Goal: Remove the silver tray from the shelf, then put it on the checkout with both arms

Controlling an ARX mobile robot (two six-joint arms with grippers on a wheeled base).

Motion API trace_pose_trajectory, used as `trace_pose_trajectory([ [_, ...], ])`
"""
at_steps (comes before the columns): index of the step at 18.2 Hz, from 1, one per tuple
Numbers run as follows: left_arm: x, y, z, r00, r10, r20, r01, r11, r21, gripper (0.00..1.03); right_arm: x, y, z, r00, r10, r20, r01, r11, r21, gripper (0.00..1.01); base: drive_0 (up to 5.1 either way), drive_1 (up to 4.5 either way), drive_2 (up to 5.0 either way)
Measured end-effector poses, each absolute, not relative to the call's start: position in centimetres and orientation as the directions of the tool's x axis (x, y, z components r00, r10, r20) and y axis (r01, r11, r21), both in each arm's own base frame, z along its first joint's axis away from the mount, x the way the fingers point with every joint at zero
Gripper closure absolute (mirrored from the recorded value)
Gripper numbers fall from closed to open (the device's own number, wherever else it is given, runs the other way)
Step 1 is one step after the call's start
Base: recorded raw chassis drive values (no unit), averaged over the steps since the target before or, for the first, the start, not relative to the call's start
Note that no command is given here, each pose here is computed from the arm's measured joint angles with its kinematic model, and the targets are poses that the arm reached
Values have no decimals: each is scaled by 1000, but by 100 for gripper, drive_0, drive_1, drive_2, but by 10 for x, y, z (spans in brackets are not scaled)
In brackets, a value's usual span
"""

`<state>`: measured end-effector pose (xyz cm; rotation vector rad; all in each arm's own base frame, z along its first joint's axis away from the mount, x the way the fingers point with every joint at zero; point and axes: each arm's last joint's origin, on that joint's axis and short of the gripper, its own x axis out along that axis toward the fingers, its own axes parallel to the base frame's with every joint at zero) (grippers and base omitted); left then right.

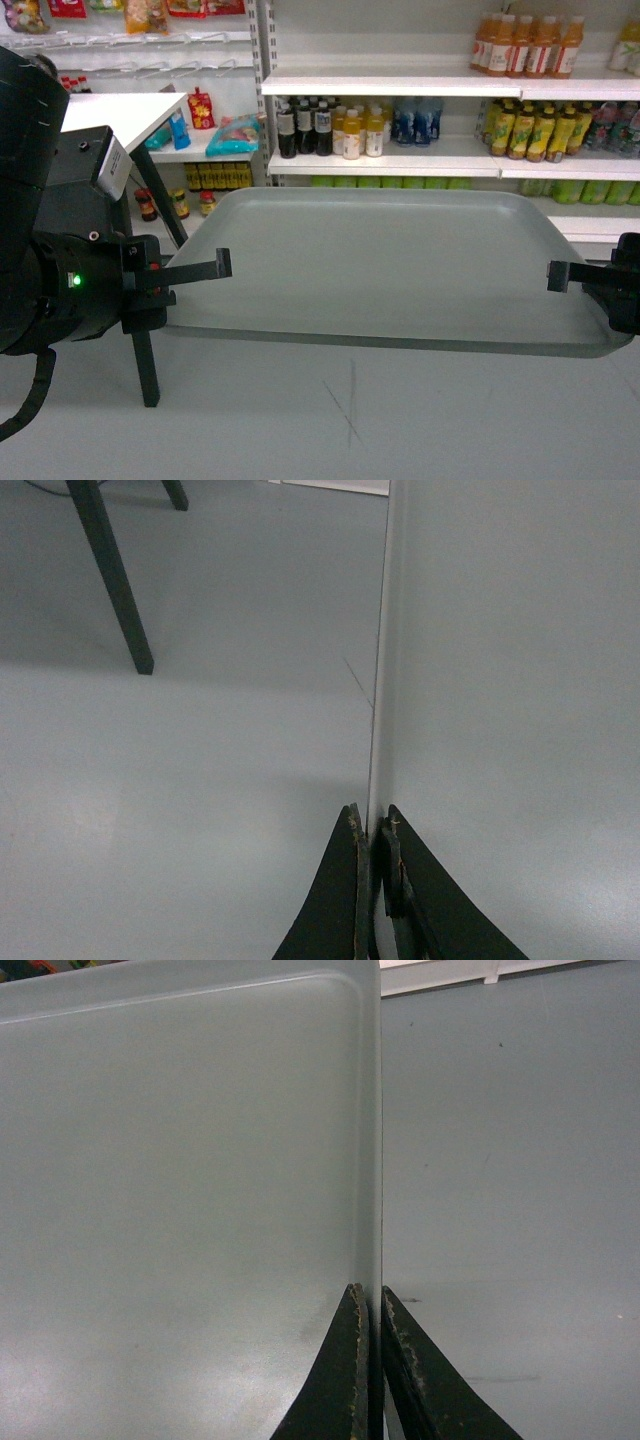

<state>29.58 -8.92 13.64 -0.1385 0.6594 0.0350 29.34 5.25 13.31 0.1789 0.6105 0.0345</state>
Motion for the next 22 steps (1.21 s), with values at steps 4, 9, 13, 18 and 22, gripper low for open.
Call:
trace_pose_trajectory([
  [4,296,-89,136,790,-11,-613,-76,990,-117,100,293,52,133,816,85,-571,21,984,176,97,-494,332,134],
  [9,296,-89,137,793,-12,-610,-76,990,-119,100,293,52,133,820,86,-566,20,984,178,97,-487,339,142],
  [13,296,-89,136,789,-11,-614,-77,990,-117,100,293,53,133,816,86,-572,20,984,177,97,-481,345,148],
  [18,296,-89,137,792,-11,-611,-77,990,-118,100,294,53,133,820,87,-566,19,984,179,97,-482,344,147],
  [22,296,-89,136,790,-11,-613,-77,990,-117,100,293,53,133,819,87,-567,19,984,178,97,-483,343,146],
])
